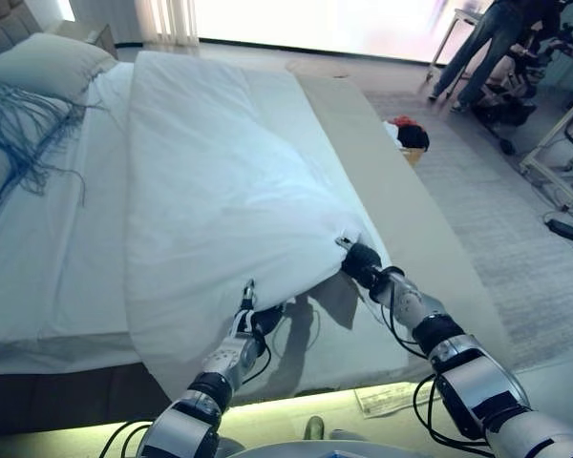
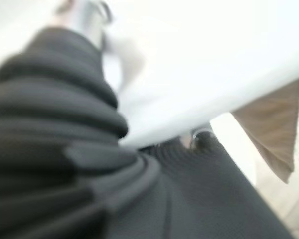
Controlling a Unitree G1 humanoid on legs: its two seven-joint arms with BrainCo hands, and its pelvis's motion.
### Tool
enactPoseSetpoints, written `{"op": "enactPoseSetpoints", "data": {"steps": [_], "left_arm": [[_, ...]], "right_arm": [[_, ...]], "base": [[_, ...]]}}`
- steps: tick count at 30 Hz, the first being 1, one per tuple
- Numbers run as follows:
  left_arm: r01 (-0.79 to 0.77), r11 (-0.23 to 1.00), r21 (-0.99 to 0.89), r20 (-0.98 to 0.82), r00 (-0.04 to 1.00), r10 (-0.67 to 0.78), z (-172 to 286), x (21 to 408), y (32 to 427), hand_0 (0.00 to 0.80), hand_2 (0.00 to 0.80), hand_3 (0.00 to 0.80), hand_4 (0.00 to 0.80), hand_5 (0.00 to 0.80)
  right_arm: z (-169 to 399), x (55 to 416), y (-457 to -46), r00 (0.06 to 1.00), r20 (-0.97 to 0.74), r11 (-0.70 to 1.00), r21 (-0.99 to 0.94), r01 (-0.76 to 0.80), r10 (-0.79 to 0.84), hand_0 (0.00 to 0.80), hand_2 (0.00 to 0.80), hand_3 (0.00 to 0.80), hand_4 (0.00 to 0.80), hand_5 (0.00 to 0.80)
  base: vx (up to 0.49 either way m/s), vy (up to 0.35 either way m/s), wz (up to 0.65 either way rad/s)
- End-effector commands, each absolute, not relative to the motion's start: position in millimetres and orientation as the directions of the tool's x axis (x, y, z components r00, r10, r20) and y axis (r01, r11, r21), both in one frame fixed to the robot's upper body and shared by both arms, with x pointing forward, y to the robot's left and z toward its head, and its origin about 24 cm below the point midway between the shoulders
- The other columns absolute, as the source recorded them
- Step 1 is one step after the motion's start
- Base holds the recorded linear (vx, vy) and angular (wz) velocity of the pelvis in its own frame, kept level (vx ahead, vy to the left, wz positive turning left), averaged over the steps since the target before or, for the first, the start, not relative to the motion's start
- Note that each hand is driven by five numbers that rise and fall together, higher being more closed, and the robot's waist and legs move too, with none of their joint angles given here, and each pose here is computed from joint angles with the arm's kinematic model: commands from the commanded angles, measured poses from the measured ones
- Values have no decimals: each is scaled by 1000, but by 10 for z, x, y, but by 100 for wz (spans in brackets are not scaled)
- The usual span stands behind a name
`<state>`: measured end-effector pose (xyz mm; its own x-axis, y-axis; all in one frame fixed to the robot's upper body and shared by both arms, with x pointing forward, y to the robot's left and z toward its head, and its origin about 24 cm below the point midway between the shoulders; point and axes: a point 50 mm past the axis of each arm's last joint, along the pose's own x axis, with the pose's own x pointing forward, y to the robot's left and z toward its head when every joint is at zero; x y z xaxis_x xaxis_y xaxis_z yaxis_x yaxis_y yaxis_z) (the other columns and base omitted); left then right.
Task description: Make the bed neatly
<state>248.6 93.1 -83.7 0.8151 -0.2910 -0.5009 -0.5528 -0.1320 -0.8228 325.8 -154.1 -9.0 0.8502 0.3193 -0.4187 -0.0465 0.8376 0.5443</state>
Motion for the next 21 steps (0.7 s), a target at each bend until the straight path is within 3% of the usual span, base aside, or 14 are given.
{"op": "enactPoseSetpoints", "data": {"steps": [1,10,11,12,18,21], "left_arm": [[-454,-183,-872,-396,873,-284,-630,2713,840,800,800,800,800,800],[-476,-203,-856,-441,876,-194,-737,2635,1076,800,800,800,800,800],[-480,-204,-853,-450,875,-179,-753,2623,1113,800,800,800,800,800],[-482,-207,-852,-456,875,-164,-767,2613,1152,800,800,800,800,800],[-492,-166,-854,-492,869,-49,-844,2545,1500,800,800,800,800,800],[-486,-139,-863,-494,869,30,-880,2473,1779,800,800,800,800,800]], "right_arm": [[284,3500,-1671,913,-273,835,538,-116,303,800,800,800,800,800],[164,3415,-1809,904,-338,858,510,-60,264,800,800,800,800,800],[132,3392,-1839,900,-353,866,498,-51,256,659,659,659,659,659],[106,3373,-1862,896,-370,874,485,-42,248,0,0,0,0,0],[-158,3152,-1951,822,-487,882,470,-37,295,0,0,0,0,0],[-483,2832,-1977,747,-574,868,496,-8,336,0,0,0,0,0]], "base": [[4,75,11],[3,66,9],[-1,60,14],[-2,61,13],[-25,68,4],[-69,89,2]]}}
